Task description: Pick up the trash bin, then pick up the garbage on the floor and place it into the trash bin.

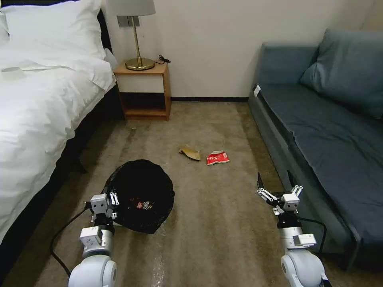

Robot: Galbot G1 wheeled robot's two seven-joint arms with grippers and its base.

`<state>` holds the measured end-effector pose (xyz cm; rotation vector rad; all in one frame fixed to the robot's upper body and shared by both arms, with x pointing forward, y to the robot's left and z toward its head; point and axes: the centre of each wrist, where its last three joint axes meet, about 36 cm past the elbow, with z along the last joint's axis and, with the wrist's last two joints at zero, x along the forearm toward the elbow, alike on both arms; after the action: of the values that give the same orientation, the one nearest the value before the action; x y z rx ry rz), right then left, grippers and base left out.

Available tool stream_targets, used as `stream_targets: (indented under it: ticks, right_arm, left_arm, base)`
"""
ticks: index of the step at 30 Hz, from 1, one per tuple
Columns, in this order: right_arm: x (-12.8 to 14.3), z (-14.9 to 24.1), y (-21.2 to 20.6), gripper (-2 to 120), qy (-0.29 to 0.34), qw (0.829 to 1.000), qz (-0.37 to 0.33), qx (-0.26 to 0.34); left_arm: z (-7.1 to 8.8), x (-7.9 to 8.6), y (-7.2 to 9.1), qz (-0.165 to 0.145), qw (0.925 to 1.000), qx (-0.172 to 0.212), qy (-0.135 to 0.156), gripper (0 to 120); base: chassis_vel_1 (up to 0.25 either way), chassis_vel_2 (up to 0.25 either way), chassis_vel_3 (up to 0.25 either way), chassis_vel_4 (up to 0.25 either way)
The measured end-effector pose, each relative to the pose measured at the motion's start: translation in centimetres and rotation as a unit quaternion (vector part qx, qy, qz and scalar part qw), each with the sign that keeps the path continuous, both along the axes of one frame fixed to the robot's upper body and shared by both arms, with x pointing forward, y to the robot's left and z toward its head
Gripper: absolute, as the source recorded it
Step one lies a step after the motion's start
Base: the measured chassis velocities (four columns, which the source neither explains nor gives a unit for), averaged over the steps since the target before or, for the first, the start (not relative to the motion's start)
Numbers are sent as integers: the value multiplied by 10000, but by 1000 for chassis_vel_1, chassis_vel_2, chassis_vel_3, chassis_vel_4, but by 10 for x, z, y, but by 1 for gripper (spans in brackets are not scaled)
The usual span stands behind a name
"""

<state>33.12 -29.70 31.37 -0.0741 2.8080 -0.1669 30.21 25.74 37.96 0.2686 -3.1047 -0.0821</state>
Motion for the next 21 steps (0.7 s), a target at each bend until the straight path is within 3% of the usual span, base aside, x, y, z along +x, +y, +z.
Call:
stream_targets:
  ticks: [21]
  right_arm:
    - [-4, -2, -11, 100, -46, 10000, 34, -75]
  left_arm:
    - [-2, 0, -7, -46, 10000, -9, 3, 5]
  base:
    - [-17, 18, 18, -19]
